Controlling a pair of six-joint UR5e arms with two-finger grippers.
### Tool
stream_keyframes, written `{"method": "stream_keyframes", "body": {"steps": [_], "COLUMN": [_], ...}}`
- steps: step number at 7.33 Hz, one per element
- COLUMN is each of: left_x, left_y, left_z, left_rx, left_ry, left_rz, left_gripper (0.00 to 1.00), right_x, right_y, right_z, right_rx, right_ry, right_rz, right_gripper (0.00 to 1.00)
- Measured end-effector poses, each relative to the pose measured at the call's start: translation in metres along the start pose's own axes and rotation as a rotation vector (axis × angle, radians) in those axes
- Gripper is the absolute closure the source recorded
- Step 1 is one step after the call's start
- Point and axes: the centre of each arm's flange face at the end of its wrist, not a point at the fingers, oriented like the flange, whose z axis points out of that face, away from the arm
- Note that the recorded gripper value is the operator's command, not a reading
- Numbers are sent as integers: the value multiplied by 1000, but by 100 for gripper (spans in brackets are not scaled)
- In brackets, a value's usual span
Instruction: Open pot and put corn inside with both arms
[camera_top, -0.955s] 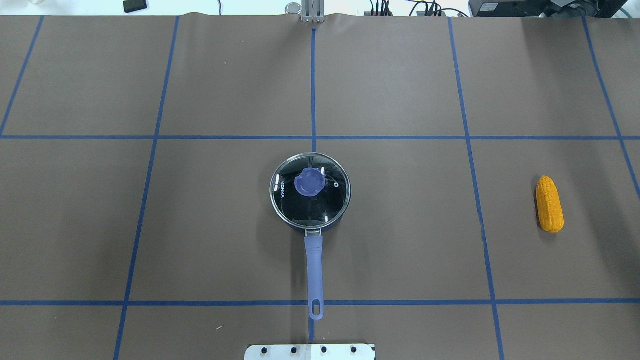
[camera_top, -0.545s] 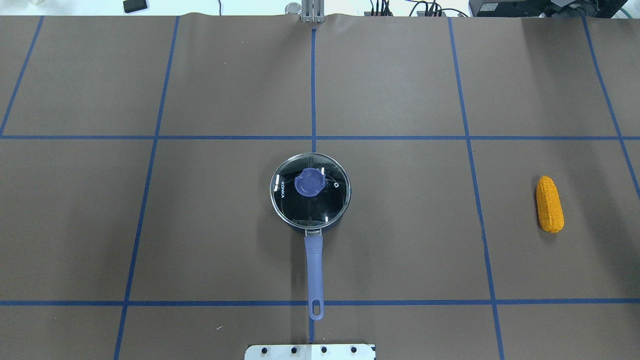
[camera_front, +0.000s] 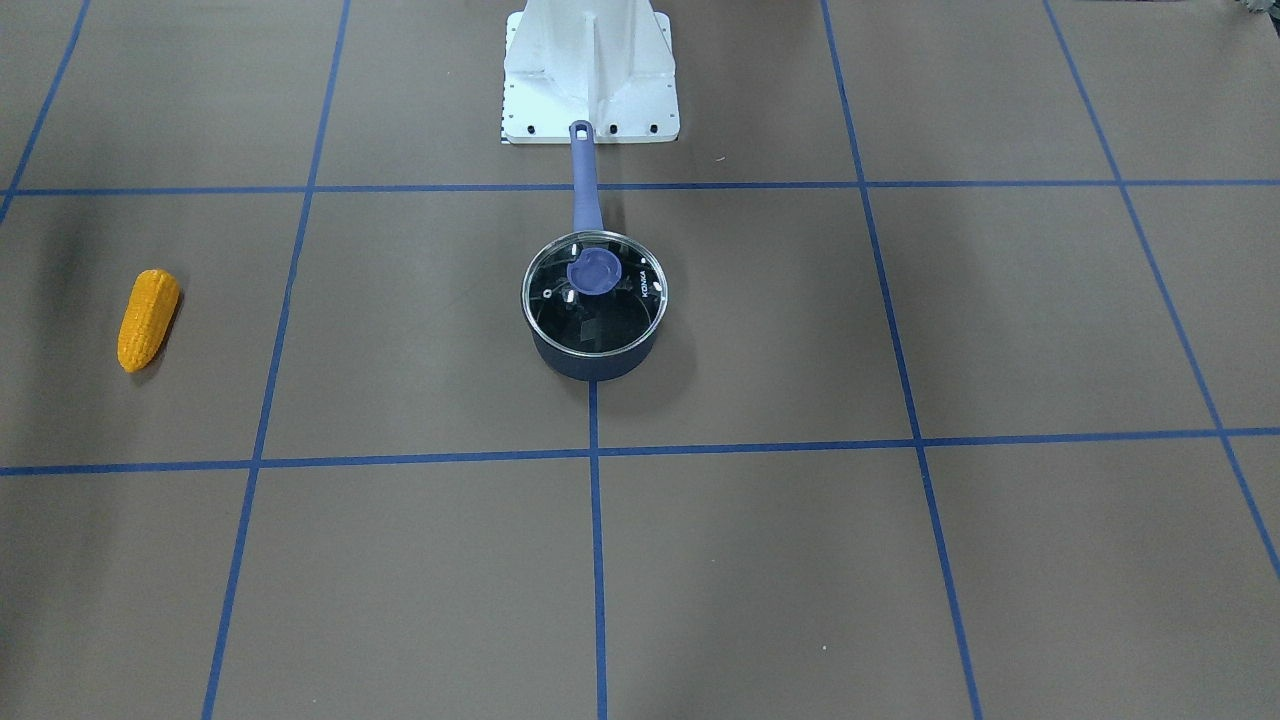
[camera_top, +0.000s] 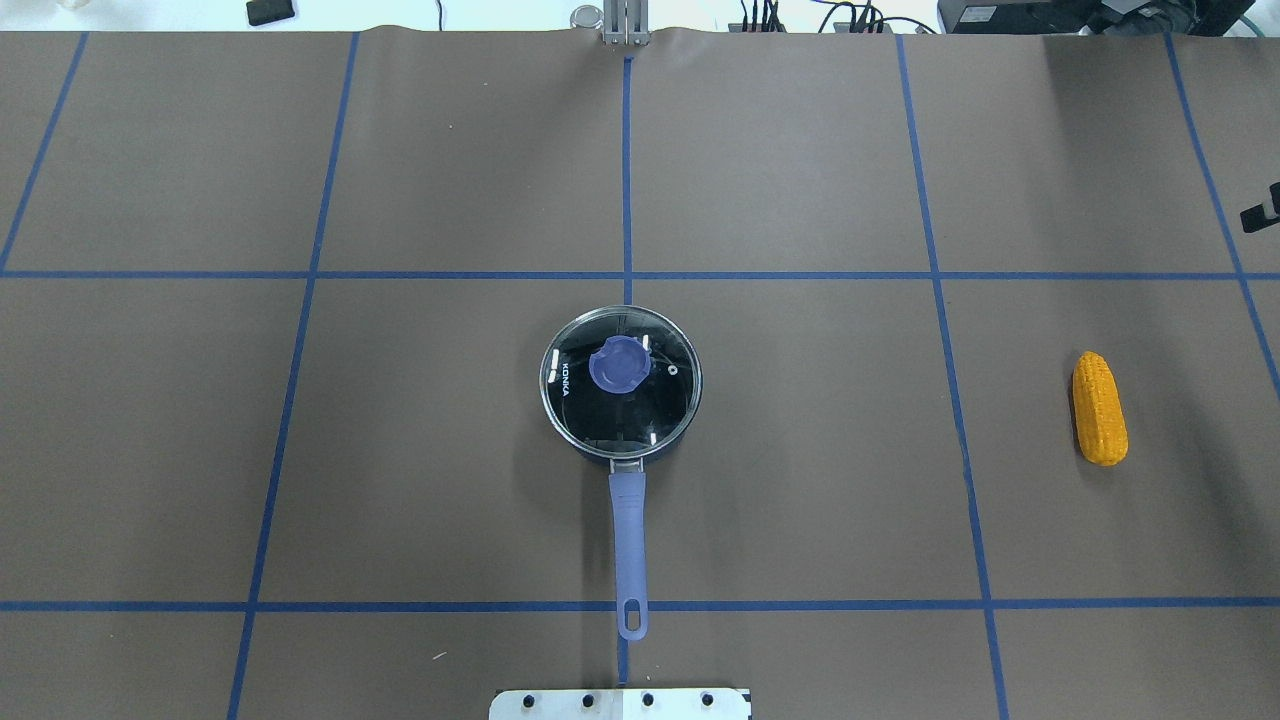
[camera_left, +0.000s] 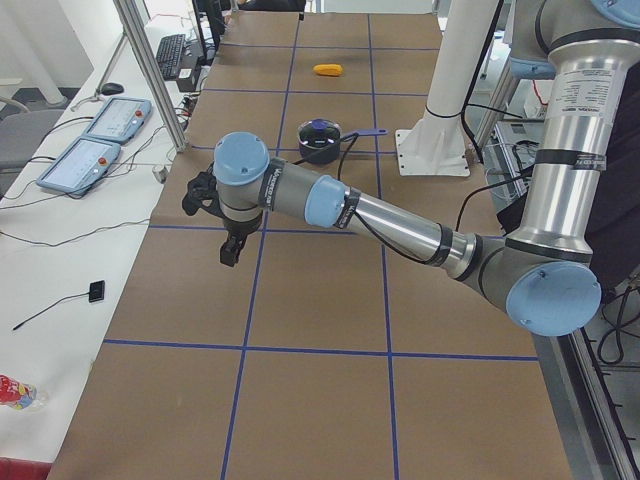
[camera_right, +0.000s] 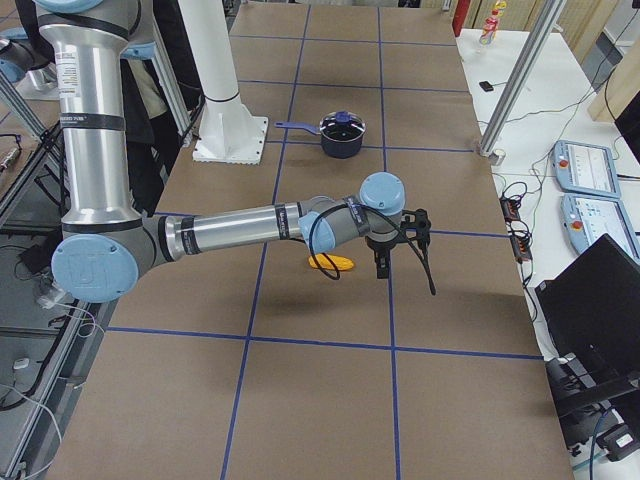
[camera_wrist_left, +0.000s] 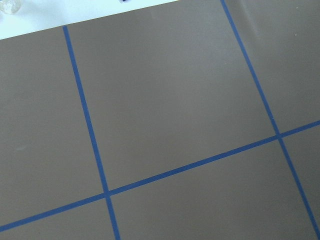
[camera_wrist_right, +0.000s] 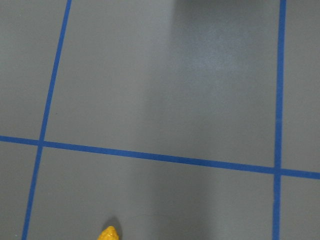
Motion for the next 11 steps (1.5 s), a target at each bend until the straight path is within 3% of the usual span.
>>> {"method": "stream_keyframes", "body": {"steps": [1, 3, 5, 8, 11], "left_x": [35, 115, 211, 354, 485], "left_y": [-4, -17, -20, -5, 15], "left_z": [6, 23, 45, 97, 146], "left_rx": [-7, -29, -46, -57, -67], "left_ry": [16, 48, 55, 46, 10], "left_rz": [-26, -88, -175, -284, -332], "left_gripper": [2, 2, 2, 2, 2], "right_x": [-23, -62, -75, -68, -73], "right_y": [3, 17, 38, 73, 93], "right_z": [19, 73, 108, 132, 145], "right_rx": [5, 6, -24, -79, -99], "right_ry": [11, 86, 130, 132, 105], "right_rz": [9, -30, -72, -104, -115], "right_gripper": [0, 1, 1, 1, 1]}}
